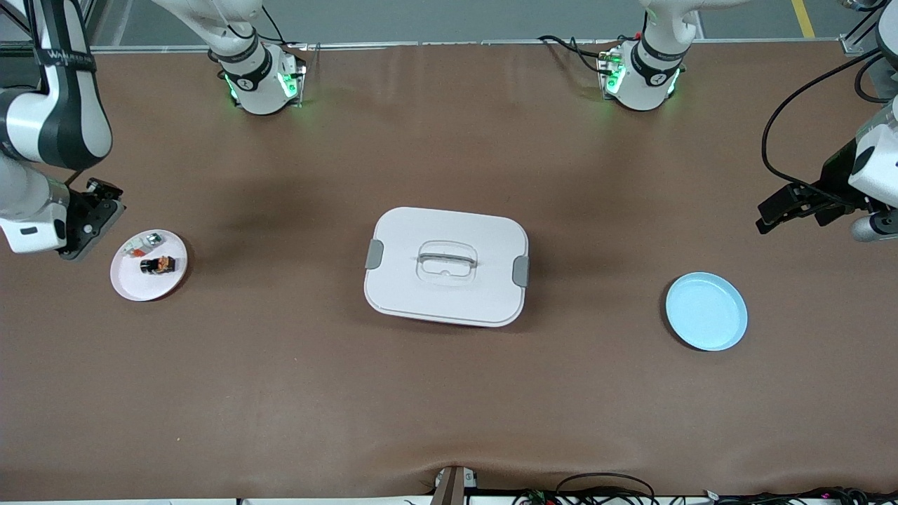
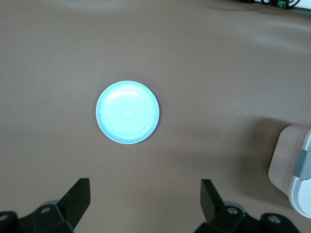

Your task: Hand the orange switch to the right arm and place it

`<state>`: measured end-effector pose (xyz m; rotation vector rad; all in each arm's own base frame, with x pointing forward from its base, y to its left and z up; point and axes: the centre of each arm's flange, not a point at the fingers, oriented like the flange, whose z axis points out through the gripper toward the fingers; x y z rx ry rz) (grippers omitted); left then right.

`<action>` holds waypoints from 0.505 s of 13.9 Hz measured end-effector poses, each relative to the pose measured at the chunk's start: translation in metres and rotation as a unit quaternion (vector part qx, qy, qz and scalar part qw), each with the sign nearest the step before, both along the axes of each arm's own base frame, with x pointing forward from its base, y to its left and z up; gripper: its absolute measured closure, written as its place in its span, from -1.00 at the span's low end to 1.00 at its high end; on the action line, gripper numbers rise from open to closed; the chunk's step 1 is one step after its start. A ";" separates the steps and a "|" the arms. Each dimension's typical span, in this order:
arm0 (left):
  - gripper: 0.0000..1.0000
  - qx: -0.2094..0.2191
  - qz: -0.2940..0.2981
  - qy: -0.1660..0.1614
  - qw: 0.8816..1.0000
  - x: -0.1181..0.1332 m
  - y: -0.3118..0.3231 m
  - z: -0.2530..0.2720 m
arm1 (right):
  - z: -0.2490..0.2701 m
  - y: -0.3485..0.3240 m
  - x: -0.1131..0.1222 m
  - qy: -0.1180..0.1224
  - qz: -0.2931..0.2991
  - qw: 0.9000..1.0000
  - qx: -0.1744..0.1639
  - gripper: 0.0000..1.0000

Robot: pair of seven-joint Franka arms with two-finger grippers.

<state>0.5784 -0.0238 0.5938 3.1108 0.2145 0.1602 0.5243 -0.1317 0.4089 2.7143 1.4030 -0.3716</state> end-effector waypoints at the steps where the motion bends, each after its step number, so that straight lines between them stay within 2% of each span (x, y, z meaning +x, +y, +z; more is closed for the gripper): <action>1: -1.00 0.000 0.000 0.000 1.000 0.000 0.000 0.000 | 0.013 0.002 -0.002 -0.002 -0.018 1.000 -0.005 -1.00; 5: -1.00 0.000 0.001 0.003 1.000 -0.001 0.001 0.002 | 0.066 0.003 0.004 -0.022 -0.100 0.995 -0.017 -1.00; 7: -1.00 0.000 0.001 0.001 1.000 -0.002 0.001 0.005 | 0.090 0.021 0.011 -0.031 -0.163 0.986 -0.011 -1.00</action>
